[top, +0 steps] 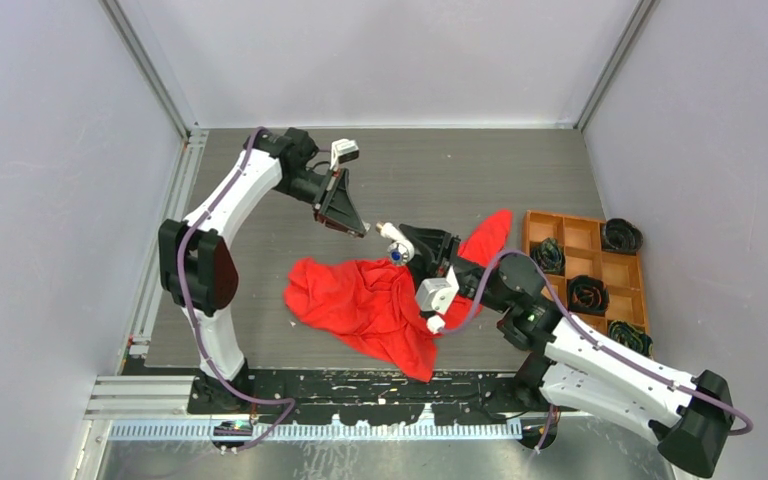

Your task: Install the water faucets

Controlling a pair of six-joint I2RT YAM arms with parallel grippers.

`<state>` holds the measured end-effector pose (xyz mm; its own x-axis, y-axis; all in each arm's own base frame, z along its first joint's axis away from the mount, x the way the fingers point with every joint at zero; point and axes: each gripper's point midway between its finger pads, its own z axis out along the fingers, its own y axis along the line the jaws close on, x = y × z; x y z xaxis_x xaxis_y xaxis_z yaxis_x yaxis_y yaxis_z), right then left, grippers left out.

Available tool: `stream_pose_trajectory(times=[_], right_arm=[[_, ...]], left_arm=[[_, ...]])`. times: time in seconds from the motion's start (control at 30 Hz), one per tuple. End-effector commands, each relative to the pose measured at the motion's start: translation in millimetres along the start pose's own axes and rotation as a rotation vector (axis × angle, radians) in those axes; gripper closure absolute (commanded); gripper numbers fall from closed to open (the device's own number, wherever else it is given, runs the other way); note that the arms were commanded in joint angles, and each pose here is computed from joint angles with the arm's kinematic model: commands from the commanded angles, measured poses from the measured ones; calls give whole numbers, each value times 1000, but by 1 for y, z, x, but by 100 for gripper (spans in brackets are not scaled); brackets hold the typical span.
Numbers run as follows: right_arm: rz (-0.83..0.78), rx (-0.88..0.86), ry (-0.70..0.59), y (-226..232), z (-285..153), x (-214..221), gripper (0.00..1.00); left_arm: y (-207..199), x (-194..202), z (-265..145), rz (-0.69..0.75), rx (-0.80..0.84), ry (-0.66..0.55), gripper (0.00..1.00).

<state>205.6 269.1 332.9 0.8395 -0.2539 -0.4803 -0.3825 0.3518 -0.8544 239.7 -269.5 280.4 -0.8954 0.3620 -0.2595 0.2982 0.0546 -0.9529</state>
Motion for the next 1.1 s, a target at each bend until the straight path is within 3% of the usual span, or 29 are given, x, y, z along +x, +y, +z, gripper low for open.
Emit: stream_pose_trajectory(times=[0.0,0.43,0.7,1.07], right_arm=[[-22,63,-100,-32,-4,-35,100],[-98,219,-1,-59,-26,-21,100],[-64,179,18,-46,-32,-17,100],[-84,154,-18,-35,-9,-12,100]], left_arm=[[-108,21,1,-57,285,-38,100],[-129,0,1,13,283,-14,100],[-131,-4,8,16,286,13,100],[-137,1,7,24,296,11,100]])
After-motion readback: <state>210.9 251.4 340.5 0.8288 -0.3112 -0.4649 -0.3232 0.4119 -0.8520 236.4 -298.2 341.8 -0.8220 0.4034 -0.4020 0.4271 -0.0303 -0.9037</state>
